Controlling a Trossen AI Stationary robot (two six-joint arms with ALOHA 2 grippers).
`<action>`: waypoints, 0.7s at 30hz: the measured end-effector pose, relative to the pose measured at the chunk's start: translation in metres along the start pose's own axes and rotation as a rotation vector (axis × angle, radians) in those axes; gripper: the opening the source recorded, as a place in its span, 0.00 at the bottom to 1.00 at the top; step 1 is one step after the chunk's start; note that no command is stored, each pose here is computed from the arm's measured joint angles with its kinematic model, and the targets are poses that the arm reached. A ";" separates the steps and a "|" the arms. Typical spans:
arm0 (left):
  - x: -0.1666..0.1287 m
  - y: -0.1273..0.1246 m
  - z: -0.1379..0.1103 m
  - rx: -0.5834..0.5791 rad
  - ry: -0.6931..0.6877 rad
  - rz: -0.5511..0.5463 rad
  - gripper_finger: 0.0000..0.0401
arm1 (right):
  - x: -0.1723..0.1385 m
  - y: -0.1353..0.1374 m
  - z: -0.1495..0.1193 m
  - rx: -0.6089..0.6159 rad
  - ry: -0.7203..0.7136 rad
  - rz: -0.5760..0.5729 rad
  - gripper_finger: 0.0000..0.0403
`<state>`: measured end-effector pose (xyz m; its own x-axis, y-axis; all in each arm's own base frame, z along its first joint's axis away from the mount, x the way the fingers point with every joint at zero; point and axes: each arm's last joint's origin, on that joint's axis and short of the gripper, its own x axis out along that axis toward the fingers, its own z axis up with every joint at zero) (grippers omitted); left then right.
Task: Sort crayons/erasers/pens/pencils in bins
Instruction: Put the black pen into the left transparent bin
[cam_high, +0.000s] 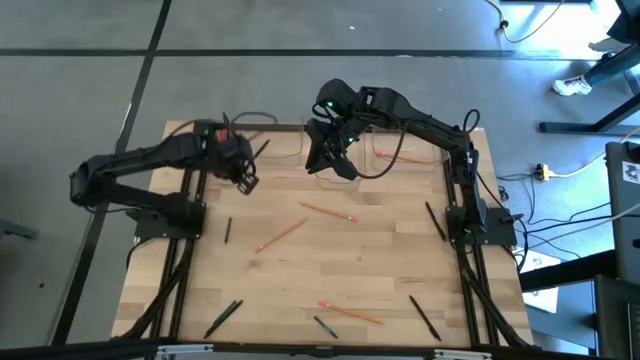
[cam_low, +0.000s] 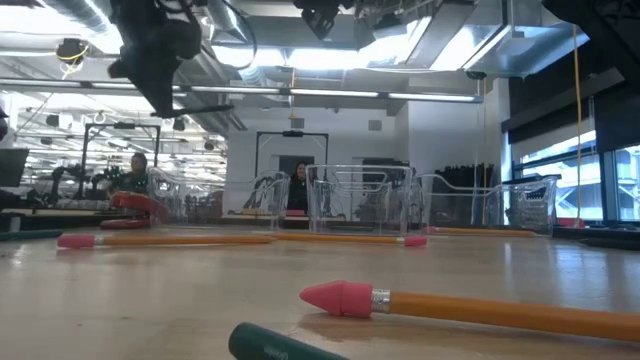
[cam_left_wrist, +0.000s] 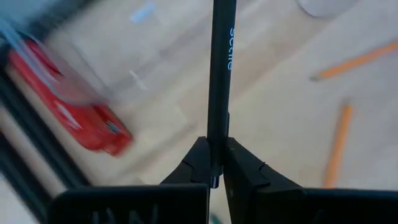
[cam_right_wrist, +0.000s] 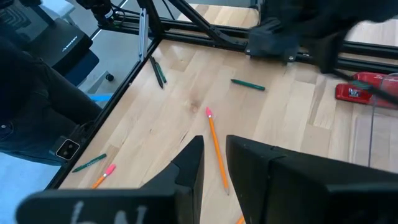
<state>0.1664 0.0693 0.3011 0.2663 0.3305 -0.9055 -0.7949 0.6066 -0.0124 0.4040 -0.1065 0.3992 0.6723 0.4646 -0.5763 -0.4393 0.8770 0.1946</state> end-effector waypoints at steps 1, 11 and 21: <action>0.001 0.005 0.004 0.018 -0.005 0.014 0.03 | 0.000 0.000 0.000 0.000 0.000 0.000 0.18; 0.037 0.044 0.055 0.197 -0.099 0.118 0.03 | 0.000 0.000 0.000 0.000 0.000 -0.001 0.18; 0.100 0.061 0.075 0.356 0.093 0.158 0.03 | 0.001 -0.004 -0.001 -0.003 0.068 -0.174 0.18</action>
<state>0.1856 0.1933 0.2420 0.0924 0.3826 -0.9193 -0.5792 0.7717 0.2629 0.4058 -0.1093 0.3973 0.6964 0.2969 -0.6534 -0.3222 0.9429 0.0851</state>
